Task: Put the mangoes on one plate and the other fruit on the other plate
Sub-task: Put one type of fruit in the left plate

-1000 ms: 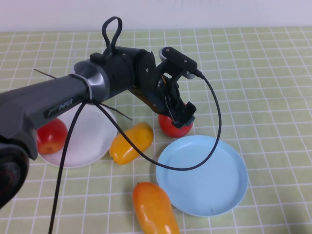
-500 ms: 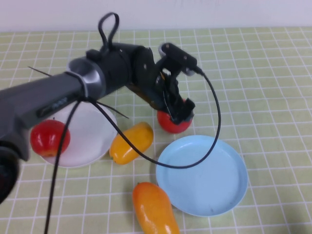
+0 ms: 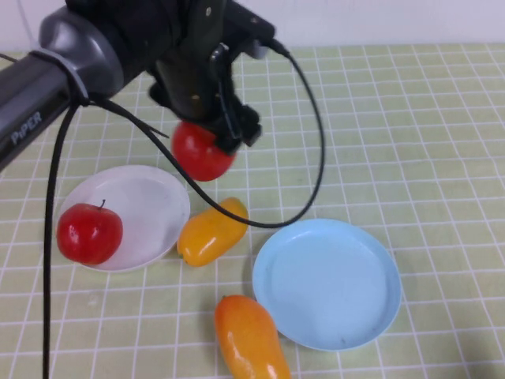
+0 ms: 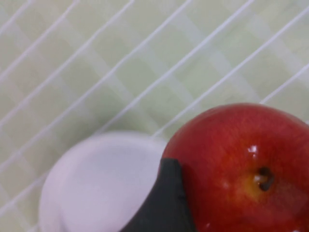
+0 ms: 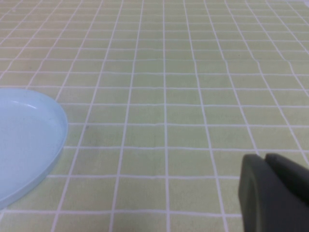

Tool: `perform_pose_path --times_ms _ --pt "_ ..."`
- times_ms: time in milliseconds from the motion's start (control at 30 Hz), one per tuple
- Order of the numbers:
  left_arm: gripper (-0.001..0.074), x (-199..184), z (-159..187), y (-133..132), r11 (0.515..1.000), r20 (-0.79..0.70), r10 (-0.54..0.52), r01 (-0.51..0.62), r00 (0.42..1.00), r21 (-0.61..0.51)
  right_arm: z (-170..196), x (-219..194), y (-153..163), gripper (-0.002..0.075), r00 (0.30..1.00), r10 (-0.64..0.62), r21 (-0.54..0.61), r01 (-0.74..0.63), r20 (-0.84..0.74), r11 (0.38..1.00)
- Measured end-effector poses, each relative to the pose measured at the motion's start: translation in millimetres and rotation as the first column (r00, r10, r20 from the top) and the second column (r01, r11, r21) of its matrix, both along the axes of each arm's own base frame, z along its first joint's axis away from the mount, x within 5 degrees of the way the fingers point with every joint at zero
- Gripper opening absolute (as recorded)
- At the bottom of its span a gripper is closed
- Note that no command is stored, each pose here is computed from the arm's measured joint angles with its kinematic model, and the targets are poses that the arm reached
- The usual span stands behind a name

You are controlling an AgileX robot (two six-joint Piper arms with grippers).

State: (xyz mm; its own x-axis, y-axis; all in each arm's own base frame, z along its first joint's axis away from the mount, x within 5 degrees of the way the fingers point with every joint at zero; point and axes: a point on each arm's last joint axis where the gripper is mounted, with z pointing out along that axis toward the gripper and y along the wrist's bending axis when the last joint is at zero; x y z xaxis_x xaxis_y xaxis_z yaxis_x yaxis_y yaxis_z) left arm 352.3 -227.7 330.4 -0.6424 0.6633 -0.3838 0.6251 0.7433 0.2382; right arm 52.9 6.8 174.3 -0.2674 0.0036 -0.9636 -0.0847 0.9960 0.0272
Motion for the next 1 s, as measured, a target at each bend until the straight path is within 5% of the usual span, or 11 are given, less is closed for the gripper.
perform_pose_path --times_ms 467,833,1000 --pt "0.0580 45.9 -41.8 60.8 0.970 -0.119 0.244 -0.240 0.962 0.045 0.0 0.0 0.0 -0.0015 1.000 0.000 0.000 0.000 0.000 1.000" --pt "0.0580 60.4 -77.8 67.6 0.964 -0.191 0.264 -0.252 0.945 0.088 0.0 0.0 0.0 -0.0016 1.000 0.000 0.000 0.000 0.000 1.000" --pt "0.0667 60.4 -77.8 67.6 0.964 -0.191 0.264 -0.252 0.945 0.088 0.0 0.0 0.0 -0.0015 1.000 0.000 0.000 0.000 0.000 1.000"
